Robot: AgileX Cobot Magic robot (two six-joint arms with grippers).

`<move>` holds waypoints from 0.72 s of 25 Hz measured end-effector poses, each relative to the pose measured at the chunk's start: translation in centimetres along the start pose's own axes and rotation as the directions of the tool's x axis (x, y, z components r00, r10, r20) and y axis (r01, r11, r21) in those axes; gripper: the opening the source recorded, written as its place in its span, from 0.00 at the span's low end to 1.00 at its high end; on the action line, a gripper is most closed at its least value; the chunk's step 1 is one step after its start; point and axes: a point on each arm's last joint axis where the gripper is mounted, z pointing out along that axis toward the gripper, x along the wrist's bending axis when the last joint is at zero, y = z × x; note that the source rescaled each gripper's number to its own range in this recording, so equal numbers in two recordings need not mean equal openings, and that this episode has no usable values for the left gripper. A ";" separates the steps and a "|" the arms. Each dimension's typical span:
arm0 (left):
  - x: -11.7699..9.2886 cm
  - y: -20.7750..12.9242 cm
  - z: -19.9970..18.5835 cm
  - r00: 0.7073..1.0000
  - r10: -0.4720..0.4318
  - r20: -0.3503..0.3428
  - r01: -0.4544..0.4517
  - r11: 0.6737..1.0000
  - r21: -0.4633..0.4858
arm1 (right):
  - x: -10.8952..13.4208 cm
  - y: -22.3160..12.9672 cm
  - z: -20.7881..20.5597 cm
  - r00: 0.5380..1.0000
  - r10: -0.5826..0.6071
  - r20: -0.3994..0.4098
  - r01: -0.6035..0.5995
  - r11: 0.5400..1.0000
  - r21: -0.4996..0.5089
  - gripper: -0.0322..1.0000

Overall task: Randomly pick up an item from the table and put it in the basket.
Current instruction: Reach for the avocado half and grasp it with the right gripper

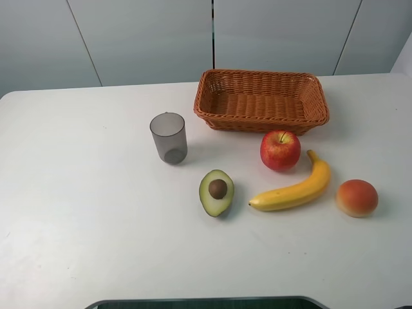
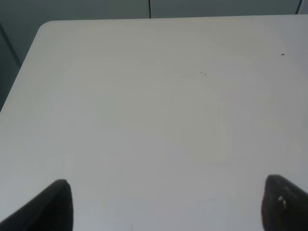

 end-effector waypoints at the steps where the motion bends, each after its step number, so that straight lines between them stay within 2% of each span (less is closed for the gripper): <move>1: 0.0 0.0 0.0 1.000 0.000 0.000 0.000 1.000 0.000 | 0.0 0.0 0.0 1.000 0.000 0.000 0.000 1.000 0.000 1.00; 18: 0.0 0.0 0.0 1.000 0.000 0.000 0.000 1.000 0.000 | 0.0 0.0 0.0 1.000 0.000 0.000 0.000 1.000 0.000 1.00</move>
